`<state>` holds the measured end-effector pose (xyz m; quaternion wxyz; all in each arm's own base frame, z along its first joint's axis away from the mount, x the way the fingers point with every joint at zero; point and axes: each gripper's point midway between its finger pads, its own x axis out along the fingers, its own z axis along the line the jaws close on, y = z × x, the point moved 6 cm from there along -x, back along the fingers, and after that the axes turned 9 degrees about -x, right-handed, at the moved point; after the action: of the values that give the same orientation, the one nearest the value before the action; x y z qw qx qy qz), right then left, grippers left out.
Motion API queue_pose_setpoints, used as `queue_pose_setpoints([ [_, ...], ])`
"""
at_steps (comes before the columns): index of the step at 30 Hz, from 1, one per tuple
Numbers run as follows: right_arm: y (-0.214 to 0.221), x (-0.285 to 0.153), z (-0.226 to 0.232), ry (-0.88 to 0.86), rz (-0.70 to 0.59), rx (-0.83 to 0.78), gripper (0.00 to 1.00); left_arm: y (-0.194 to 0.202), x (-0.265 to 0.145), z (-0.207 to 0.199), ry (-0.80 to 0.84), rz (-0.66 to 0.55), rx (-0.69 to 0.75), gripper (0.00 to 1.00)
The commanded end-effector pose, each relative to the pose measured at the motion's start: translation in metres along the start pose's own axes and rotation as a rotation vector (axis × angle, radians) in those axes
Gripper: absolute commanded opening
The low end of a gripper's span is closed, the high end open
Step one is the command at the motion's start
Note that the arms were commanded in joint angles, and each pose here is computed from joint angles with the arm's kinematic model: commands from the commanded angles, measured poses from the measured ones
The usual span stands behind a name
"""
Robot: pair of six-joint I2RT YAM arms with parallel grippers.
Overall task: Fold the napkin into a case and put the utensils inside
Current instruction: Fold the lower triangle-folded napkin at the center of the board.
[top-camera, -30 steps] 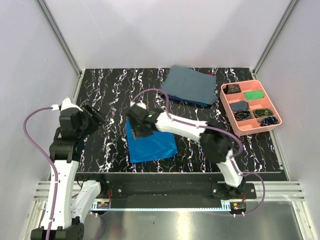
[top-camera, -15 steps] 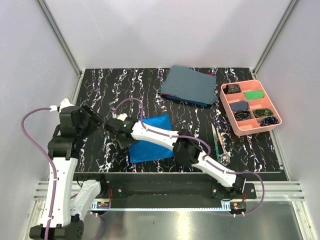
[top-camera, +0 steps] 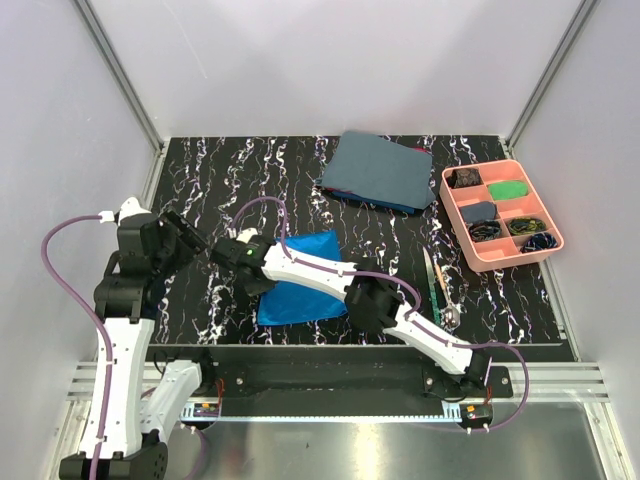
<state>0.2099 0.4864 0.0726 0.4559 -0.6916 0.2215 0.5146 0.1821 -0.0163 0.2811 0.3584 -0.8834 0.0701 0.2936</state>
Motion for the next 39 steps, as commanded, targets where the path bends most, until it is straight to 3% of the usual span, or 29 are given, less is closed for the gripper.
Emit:
queue_pose_setpoints([
  [1, 0.026, 0.035, -0.002, 0.065, 0.073, -0.037, 0.17, -0.008, -0.008, -0.008, 0.055, -0.032, 0.022, 0.74],
  [7, 0.009, 0.005, 0.001, -0.011, 0.029, -0.055, 0.00, 0.000, 0.002, -0.007, 0.058, 0.026, 0.056, 0.74],
  [12, -0.022, -0.048, 0.002, -0.220, -0.095, -0.018, 0.00, 0.011, 0.018, -0.012, 0.085, 0.123, 0.065, 0.73],
  [13, -0.011, -0.043, -0.003, -0.235, -0.067, -0.019, 0.00, 0.013, 0.021, -0.012, 0.090, 0.137, 0.064, 0.73],
  [15, -0.029, -0.071, -0.008, -0.336, -0.161, 0.032, 0.00, 0.019, 0.027, -0.013, 0.105, 0.172, 0.063, 0.72],
  [16, -0.018, -0.059, -0.022, -0.355, -0.116, 0.055, 0.00, 0.020, 0.032, -0.014, 0.108, 0.178, 0.057, 0.72],
  [18, -0.028, -0.080, -0.024, -0.506, -0.160, 0.126, 0.00, 0.025, 0.040, -0.013, 0.119, 0.198, 0.046, 0.69],
  [19, -0.018, -0.066, -0.043, -0.511, -0.117, 0.174, 0.00, 0.029, 0.046, -0.013, 0.121, 0.217, 0.035, 0.69],
  [20, -0.028, -0.077, -0.047, -0.573, -0.170, 0.200, 0.00, 0.033, 0.049, -0.015, 0.137, 0.242, 0.028, 0.67],
  [27, -0.017, -0.081, -0.096, -0.757, -0.171, 0.360, 0.00, 0.052, 0.080, -0.013, 0.167, 0.333, -0.016, 0.58],
  [39, 0.020, -0.063, -0.153, -0.845, -0.177, 0.464, 0.00, 0.082, 0.116, -0.014, 0.195, 0.388, -0.019, 0.49],
])
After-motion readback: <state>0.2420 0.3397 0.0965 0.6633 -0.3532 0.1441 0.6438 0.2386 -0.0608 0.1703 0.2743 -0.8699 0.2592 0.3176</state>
